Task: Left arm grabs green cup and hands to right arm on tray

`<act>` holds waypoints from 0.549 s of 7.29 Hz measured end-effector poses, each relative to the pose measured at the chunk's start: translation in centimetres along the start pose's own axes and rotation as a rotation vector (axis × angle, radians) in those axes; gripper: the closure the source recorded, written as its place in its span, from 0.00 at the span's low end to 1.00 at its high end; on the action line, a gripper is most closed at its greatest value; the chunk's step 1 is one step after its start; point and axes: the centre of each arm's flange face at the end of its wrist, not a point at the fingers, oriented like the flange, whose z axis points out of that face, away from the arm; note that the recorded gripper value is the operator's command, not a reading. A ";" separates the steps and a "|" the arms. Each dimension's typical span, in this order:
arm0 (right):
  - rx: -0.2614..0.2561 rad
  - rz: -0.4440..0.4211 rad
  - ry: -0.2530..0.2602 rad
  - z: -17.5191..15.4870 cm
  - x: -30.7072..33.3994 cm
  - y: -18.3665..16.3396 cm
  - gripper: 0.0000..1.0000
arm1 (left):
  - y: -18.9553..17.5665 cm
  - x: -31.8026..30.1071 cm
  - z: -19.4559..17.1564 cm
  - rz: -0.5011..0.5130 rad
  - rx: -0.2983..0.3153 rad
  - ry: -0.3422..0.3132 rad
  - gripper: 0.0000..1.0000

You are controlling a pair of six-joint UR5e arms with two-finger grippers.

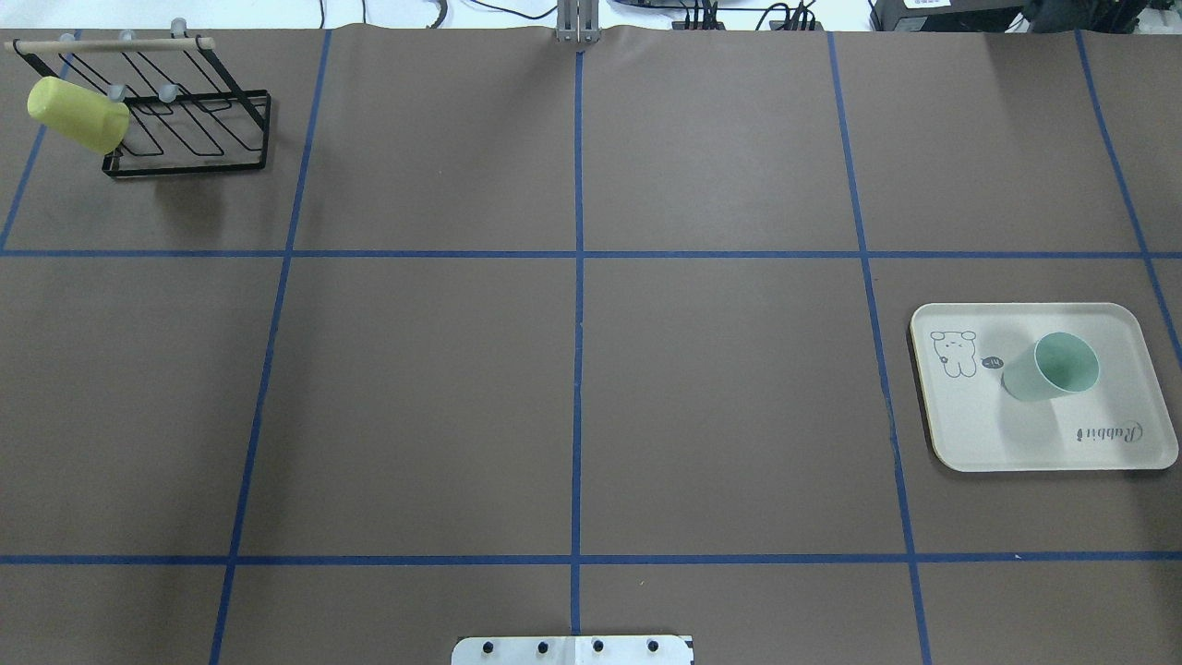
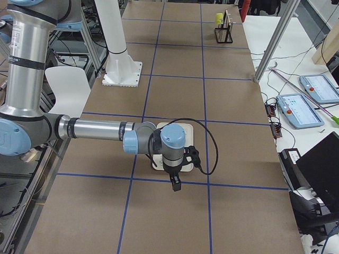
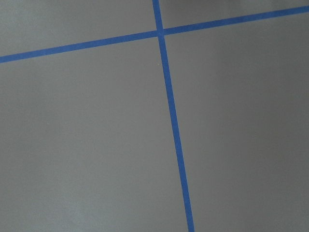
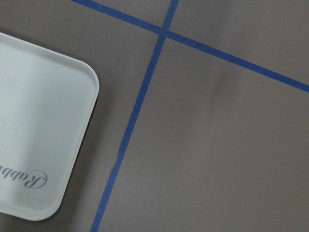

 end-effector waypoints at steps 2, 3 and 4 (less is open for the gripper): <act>0.000 0.000 -0.003 0.0 0.0 0.0 0.00 | 0.0 0.0 0.1 -0.001 -0.001 0.000 0.00; 0.002 0.000 -0.009 0.0 -0.1 0.0 0.00 | 0.0 0.0 0.1 -0.001 -0.002 0.000 0.00; 0.003 0.000 -0.016 0.0 -0.1 0.0 0.00 | 0.0 -0.1 0.1 -0.001 -0.002 0.000 0.00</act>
